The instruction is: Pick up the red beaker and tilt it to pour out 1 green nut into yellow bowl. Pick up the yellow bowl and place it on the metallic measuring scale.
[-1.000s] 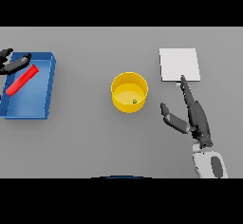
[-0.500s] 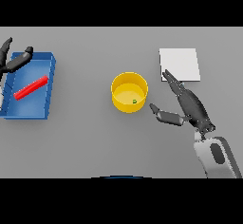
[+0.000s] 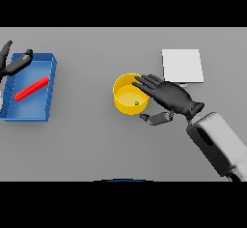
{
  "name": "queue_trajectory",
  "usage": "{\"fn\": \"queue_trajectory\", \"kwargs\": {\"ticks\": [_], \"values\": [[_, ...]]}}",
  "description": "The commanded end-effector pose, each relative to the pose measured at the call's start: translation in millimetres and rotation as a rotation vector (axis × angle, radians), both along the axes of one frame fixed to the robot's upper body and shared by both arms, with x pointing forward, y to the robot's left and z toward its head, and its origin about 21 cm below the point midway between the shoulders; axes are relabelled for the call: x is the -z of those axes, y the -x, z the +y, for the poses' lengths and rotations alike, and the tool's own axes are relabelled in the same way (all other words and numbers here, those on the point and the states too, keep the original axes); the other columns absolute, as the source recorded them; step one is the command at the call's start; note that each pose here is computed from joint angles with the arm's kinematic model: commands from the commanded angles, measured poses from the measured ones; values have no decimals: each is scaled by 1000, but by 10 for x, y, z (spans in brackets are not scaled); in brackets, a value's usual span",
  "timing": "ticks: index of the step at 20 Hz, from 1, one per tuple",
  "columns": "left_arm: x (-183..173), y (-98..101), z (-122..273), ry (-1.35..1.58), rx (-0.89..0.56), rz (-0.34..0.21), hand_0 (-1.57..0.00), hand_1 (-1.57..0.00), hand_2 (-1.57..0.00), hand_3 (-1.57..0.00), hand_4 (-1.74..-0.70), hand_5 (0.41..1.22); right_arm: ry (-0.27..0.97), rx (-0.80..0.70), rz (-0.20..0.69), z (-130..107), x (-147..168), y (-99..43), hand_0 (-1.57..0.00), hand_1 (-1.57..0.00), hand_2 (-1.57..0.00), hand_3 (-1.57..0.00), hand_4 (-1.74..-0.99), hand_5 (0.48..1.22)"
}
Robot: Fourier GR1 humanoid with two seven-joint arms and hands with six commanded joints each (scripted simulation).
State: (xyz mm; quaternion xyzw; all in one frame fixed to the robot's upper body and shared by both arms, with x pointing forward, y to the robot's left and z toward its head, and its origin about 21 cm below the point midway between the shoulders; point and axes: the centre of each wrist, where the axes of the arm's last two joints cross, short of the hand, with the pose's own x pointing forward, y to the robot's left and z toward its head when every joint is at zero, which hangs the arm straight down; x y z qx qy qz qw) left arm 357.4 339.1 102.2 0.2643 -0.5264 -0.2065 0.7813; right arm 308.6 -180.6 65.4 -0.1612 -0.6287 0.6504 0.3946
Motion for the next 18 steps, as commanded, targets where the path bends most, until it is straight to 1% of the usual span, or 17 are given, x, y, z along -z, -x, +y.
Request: {"fn": "queue_trajectory", "kwargs": {"ticks": [1, 3, 4, 5, 8, 9, 10, 12, 13, 14, 15, 18], "values": [[-2, -17, -1, -2, 2, 1, 0, 0, 0, 0, -805, 691, 32, -27, -1, 37, 6, -47, 1, 1, 1, 1, -1161, 643], [-49, -34, 14, 6, 7, 0, 0, 0, 0, 0, -806, 695, 88, -78, 11, 86, -5, -134, 1, 1, 1, 1, -1153, 639], [-30, -35, -3, 2, 5, 0, 0, 0, 0, 0, -805, 695, 111, -104, 17, 134, 14, -152, 1, 1, 1, 1, -1154, 639], [-5, 3, -3, 9, 14, -10, 0, 0, 0, 0, -808, 695, 139, -121, 27, 163, 50, -182, 1, 1, 1, 1, -1156, 642], [-9, -1, 21, 10, 0, 4, 1, 1, 1, 1, -809, 693, 210, -171, 66, 265, 46, -261, 1, 1, 1, 1, -1157, 652], [-6, -4, 16, 9, -4, 12, 1, 1, 1, 1, -808, 696, 235, -174, 73, 333, 66, -298, 1, 1, 1, 1, -1161, 658], [-5, 17, 56, 4, -2, 8, 1, 1, 1, 1, -805, 701, 263, -178, 81, 360, 76, -332, 1, 1, 1, 1, -1159, 663], [-24, -17, 15, -3, 0, 2, 1, 1, 1, 1, -807, 700, 303, -207, 100, 452, 98, -328, 1, 1, 1, 1, -1164, 670], [-42, -13, 37, -4, 7, -6, 1, 1, 1, 1, -805, 702, 338, -212, 104, 452, 91, -356, 1, 1, 1, 1, -1168, 673], [-1, 7, 34, -5, 12, 1, 1, 1, 1, 1, -801, 703, 358, -205, 115, 493, 136, -359, 1, 1, 1, 1, -1174, 674], [-14, 15, 47, -6, 12, -4, 1, 1, 1, 1, -801, 706, 367, -209, 119, 509, 140, -404, 1, 1, 1, 1, -1177, 673], [-13, 35, 68, -7, 2, 10, 1, 1, 1, 1, -797, 704, 397, -209, 134, 532, 186, -474, 1, 1, 1, -8, -1186, 684]]}}
